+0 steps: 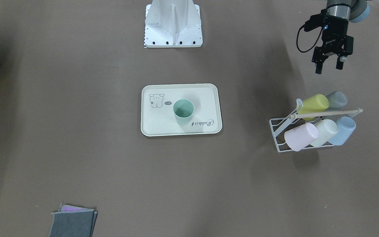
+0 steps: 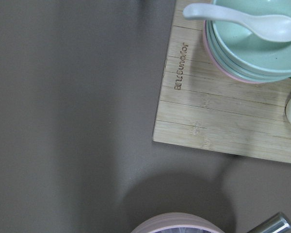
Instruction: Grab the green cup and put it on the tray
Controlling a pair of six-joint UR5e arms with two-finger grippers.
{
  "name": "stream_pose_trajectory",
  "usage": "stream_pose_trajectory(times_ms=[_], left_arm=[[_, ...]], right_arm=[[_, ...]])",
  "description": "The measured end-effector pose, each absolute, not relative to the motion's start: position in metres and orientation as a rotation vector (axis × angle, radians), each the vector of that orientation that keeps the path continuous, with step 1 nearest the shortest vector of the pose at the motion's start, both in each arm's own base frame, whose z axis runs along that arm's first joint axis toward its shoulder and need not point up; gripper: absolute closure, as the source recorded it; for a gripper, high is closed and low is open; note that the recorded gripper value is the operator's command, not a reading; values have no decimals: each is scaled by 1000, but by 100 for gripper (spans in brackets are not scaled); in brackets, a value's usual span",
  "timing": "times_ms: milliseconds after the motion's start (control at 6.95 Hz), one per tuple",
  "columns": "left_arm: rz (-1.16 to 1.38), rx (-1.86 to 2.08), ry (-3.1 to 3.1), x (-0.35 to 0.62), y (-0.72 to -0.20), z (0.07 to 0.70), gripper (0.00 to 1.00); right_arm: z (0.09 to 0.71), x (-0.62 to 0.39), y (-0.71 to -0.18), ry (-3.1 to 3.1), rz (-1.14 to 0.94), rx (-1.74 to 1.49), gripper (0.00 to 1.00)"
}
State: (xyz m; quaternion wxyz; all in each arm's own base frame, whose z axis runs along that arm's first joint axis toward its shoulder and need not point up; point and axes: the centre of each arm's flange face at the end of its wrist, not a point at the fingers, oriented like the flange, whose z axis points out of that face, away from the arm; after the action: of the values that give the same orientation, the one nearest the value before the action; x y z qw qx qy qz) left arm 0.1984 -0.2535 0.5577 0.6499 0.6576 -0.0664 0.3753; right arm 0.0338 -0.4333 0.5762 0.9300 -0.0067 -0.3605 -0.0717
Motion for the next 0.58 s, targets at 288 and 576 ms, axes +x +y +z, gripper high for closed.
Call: stream_pose_trajectory(times_ms=[288,576], left_arm=[[865,1548,-155,140,-238,610,2],[745,1564,-9,93,-230,665,2]], right_arm=[[576,34,-433,-738,-147,-13,0],[576,34,-433,-739,-146,-13,0]])
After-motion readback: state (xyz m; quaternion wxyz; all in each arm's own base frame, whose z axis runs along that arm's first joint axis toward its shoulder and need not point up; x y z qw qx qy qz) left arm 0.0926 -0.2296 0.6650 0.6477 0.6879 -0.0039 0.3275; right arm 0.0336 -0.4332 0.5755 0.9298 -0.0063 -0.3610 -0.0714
